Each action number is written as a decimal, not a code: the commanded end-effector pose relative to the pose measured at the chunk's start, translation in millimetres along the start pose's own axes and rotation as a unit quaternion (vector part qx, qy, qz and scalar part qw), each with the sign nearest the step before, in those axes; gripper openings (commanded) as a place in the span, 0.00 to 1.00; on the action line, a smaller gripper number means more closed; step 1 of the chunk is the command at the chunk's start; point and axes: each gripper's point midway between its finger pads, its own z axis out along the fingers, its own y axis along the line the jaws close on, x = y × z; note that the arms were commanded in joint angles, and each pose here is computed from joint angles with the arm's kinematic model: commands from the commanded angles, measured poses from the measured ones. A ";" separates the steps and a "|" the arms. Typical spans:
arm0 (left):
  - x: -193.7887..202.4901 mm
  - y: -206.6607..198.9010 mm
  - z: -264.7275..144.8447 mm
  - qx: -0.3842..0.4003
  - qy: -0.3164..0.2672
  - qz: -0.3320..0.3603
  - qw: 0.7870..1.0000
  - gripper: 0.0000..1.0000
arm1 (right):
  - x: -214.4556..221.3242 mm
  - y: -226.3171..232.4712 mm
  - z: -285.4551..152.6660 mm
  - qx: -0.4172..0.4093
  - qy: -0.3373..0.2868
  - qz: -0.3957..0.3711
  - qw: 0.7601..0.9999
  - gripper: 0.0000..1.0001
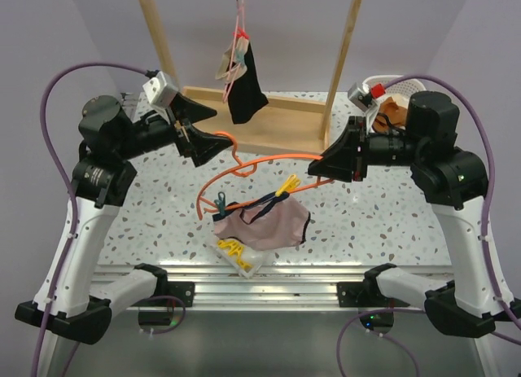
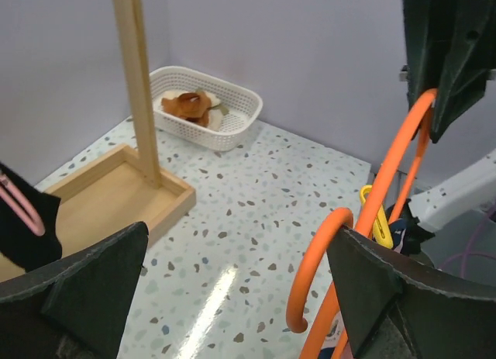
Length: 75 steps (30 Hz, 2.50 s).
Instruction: Remove the underwear clipped to the hanger
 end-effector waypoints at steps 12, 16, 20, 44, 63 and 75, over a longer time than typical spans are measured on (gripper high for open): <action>11.9 -39.3 -8.2 0.109 0.020 0.042 0.993 1.00 | -8.2 2.9 6.6 -0.040 -0.001 0.002 0.999 0.00; 12.1 -62.7 -12.1 0.190 0.023 0.025 0.981 1.00 | -9.6 2.0 8.3 -0.046 -0.002 0.004 0.999 0.00; 14.9 -77.2 -16.4 0.257 0.025 0.016 0.966 0.90 | -15.5 3.5 10.3 -0.058 -0.008 0.001 0.998 0.00; 7.9 -72.3 -8.8 0.275 0.019 -0.008 0.961 0.09 | -14.4 -4.4 12.4 -0.038 -0.018 0.011 0.999 0.00; -0.1 25.7 19.4 -0.001 0.024 -0.017 1.000 0.00 | -48.8 -118.2 -34.9 0.342 -0.140 0.023 0.929 0.98; 7.8 59.5 43.5 -0.055 0.019 -0.119 0.991 0.00 | -4.9 -142.9 11.2 0.321 -0.134 0.018 0.937 0.98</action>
